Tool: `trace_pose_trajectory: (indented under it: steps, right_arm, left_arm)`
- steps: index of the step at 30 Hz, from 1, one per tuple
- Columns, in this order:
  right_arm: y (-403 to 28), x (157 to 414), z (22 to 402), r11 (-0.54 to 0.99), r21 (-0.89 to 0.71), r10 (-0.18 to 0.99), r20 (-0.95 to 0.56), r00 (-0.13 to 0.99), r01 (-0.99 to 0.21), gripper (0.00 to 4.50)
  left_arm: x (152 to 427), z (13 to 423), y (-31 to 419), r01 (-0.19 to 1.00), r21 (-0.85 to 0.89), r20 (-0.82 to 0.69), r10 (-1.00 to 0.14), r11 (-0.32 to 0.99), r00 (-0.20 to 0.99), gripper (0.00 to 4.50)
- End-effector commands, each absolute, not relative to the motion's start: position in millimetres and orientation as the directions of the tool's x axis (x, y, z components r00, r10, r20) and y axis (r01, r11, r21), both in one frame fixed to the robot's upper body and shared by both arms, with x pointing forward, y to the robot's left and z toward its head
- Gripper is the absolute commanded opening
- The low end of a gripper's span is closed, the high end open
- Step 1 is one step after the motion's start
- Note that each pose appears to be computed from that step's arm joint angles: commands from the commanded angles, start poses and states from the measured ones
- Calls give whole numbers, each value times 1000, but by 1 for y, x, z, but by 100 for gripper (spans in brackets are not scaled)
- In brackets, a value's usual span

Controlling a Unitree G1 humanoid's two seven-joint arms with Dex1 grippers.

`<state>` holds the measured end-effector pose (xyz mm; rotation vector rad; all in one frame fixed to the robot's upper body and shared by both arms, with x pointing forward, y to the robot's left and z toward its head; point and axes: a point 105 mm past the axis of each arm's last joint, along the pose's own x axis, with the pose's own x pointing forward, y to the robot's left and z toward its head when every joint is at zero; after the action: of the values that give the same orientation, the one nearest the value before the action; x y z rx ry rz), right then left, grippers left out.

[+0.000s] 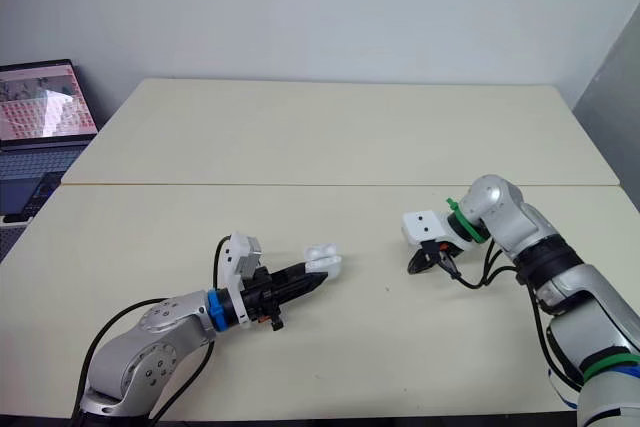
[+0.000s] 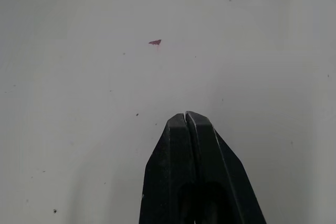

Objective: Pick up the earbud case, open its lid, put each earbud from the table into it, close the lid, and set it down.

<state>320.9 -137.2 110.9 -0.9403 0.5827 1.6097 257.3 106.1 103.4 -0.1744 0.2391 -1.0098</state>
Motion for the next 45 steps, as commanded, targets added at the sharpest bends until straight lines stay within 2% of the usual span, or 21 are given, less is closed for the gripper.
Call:
trace_pose_trajectory:
  steps: [1, 9, 12, 14, 17, 25, 40, 43, 45]
  right_arm:
    - [-141, 313, 132, -259, -130, 593, -803, -51, -957, 1]
    - [-145, 317, 147, -221, -196, 635, -772, 12, -955, 1]
    - [-151, 321, 144, -221, -208, 609, -793, 32, -953, 56]
    - [-152, 330, 139, -209, -251, 596, -799, 80, -945, 126]
    - [-150, 331, 132, -224, -256, 599, -797, 74, -940, 226]
    - [-149, 336, 127, -285, -279, 581, -811, 67, -917, 226]
    - [-144, 342, 119, -294, -243, 585, -811, 27, -924, 226]
    - [-144, 341, 119, -293, -235, 583, -812, 22, -927, 172]
    - [-144, 341, 119, -292, -234, 583, -812, 21, -927, 103]
  left_arm:
    - [255, 111, 103, 838, -235, -97, -870, 492, 483, 79]
    - [258, 111, 101, 846, -235, -97, -878, 478, 469, 79]
    - [258, 110, 102, 847, -234, -101, -879, 476, 466, 79]
    - [258, 110, 101, 847, -234, -100, -879, 477, 467, 79]
    - [257, 110, 102, 845, -233, -99, -876, 482, 472, 79]
    - [255, 110, 104, 837, -232, -99, -868, 495, 486, 79]
    - [253, 111, 108, 821, -230, -97, -852, 523, 515, 79]
    - [253, 111, 108, 820, -230, -97, -851, 524, 517, 79]
    - [253, 110, 108, 820, -230, -97, -851, 524, 517, 79]
